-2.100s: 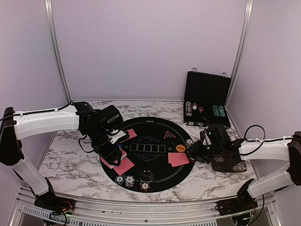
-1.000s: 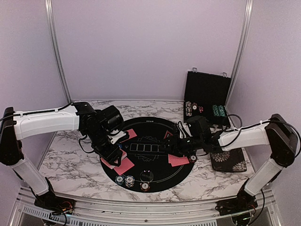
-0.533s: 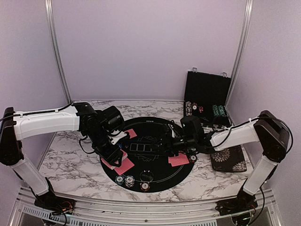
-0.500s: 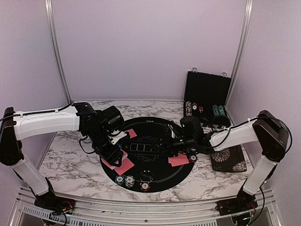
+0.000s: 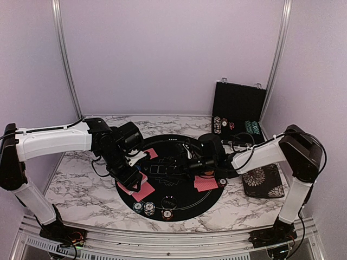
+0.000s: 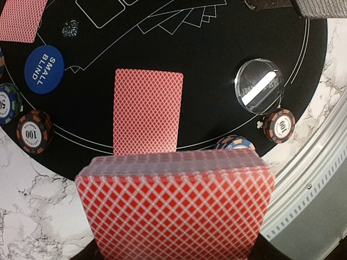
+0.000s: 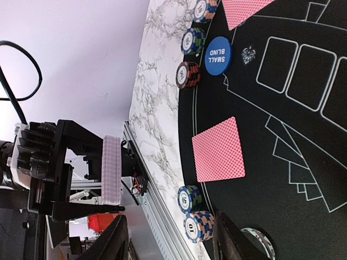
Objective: Distribute texas hold em gaming equipment
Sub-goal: Pick up the poker card from the face-down deck piles.
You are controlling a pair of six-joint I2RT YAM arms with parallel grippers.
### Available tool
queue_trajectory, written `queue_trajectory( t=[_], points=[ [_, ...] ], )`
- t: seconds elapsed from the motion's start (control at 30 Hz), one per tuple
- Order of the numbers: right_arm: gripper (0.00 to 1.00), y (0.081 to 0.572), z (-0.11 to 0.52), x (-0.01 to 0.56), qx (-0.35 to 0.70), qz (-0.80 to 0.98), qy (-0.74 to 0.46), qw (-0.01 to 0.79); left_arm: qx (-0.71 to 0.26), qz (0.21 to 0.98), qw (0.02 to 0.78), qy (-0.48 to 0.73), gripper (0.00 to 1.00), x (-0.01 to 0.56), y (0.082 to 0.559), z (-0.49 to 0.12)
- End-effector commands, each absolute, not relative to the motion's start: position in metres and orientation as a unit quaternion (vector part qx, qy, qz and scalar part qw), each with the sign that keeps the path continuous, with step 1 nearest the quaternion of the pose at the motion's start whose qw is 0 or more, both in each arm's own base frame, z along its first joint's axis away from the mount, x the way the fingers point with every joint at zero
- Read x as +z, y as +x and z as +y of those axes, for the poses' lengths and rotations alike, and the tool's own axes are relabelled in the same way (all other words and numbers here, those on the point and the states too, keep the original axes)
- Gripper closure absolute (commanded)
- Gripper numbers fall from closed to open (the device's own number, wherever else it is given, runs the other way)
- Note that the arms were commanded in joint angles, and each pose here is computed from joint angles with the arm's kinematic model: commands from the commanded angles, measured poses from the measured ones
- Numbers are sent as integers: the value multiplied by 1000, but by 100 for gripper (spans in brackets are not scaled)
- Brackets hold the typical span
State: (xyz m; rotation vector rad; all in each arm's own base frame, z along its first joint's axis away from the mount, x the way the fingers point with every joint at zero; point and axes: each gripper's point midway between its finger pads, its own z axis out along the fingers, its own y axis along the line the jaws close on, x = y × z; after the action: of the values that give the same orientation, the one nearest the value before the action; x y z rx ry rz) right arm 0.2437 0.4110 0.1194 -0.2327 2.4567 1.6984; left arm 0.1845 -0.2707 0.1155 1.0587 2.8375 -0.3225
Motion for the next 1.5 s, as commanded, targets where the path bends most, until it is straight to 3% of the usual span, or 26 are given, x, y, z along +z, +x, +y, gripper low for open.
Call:
queue_trajectory(
  t=[0.0, 0.5, 1.07, 1.47],
  points=[
    [47, 241, 432, 144, 600, 790, -100, 74, -113, 927, 52, 354, 49, 118, 185, -276],
    [37, 221, 470, 155, 629, 765, -135, 41, -114, 926, 52, 357, 49, 118, 185, -278],
    [37, 210, 498, 152, 642, 752, -150, 14, -118, 924, 58, 358, 49, 123, 187, -282],
    [43, 202, 512, 144, 645, 748, -158, -2, -120, 924, 62, 357, 49, 126, 188, -282]
  ],
)
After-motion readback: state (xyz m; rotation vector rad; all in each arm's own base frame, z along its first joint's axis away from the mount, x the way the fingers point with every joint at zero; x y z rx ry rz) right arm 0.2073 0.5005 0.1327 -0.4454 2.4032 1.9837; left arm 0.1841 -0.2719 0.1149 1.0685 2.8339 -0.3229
